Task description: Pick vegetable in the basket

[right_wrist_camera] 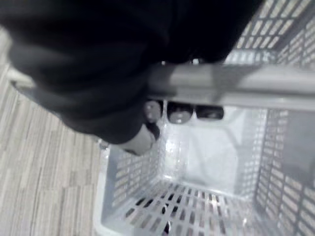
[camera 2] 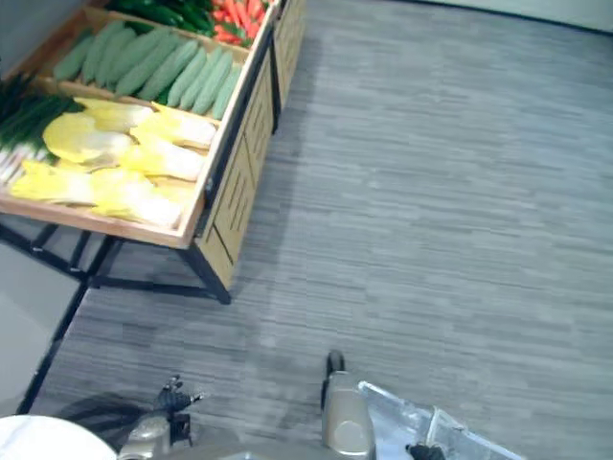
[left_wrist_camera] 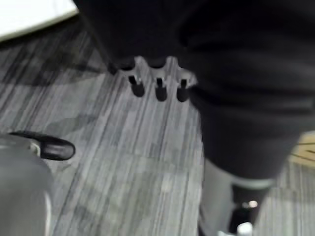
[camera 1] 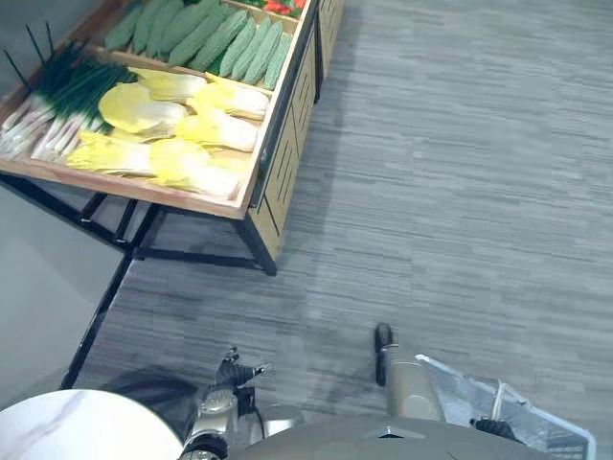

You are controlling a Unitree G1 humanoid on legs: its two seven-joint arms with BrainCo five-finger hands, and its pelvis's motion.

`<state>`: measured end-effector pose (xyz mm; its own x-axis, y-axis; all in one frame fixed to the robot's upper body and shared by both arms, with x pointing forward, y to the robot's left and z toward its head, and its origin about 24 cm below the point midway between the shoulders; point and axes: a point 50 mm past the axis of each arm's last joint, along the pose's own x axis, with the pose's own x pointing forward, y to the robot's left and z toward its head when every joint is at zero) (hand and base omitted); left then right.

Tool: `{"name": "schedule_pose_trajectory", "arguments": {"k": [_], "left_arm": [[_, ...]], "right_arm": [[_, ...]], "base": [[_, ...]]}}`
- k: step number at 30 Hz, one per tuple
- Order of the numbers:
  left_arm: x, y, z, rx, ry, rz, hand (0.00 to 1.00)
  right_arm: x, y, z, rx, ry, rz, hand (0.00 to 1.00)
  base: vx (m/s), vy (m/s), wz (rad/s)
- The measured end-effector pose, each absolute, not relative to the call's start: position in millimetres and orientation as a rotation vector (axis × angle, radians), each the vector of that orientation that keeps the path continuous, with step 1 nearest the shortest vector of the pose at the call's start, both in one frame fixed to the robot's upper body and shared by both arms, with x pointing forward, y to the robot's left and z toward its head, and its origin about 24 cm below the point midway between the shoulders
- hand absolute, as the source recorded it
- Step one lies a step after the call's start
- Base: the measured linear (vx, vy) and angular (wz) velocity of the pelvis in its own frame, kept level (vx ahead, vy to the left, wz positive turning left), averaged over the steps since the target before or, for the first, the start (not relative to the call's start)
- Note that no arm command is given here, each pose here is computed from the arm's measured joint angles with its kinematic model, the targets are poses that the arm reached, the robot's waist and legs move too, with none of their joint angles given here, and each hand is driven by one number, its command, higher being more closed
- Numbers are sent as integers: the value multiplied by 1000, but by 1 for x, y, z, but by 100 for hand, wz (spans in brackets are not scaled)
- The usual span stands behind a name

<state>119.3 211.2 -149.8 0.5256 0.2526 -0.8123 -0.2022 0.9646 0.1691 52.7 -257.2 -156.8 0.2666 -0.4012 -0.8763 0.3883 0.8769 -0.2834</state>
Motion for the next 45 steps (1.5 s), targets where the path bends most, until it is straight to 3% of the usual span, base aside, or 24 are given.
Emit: {"name": "schedule_pose_trajectory", "arguments": {"k": [9, 15, 22, 26, 31, 34, 38, 41, 45], "left_arm": [[86, 207, -158, -54, 1037, 380, 0], [89, 210, -157, 14, 1037, 314, 0], [83, 217, -157, 51, 1062, 294, 0], [81, 215, -158, 59, 1080, 272, 0], [83, 212, -158, 57, 1075, 262, 0], [82, 231, -154, 60, 1062, 326, 0], [68, 212, -160, -25, 1095, 350, 0], [65, 238, -155, -57, 1063, 487, 0], [68, 220, -159, -156, 1060, 519, 0]], "right_arm": [[68, -257, -153, -73, 1153, -455, 100], [104, -259, -145, -82, 1066, -427, 100], [102, -246, -151, -46, 1094, -405, 100], [124, -246, -143, -78, 1007, -374, 100], [124, -251, -141, -85, 993, -387, 100], [116, -242, -148, -35, 1040, -402, 100], [91, -258, -150, 59, 1073, -551, 100], [68, -236, -159, 135, 1121, -565, 100], [67, -240, -158, 96, 1139, -541, 100]], "base": [[456, -250, 30], [427, 30, 8], [514, 138, 116], [312, -111, 128], [238, -293, 173], [157, -552, 164], [166, -369, 156], [98, -439, 151], [-54, -320, 69]]}}
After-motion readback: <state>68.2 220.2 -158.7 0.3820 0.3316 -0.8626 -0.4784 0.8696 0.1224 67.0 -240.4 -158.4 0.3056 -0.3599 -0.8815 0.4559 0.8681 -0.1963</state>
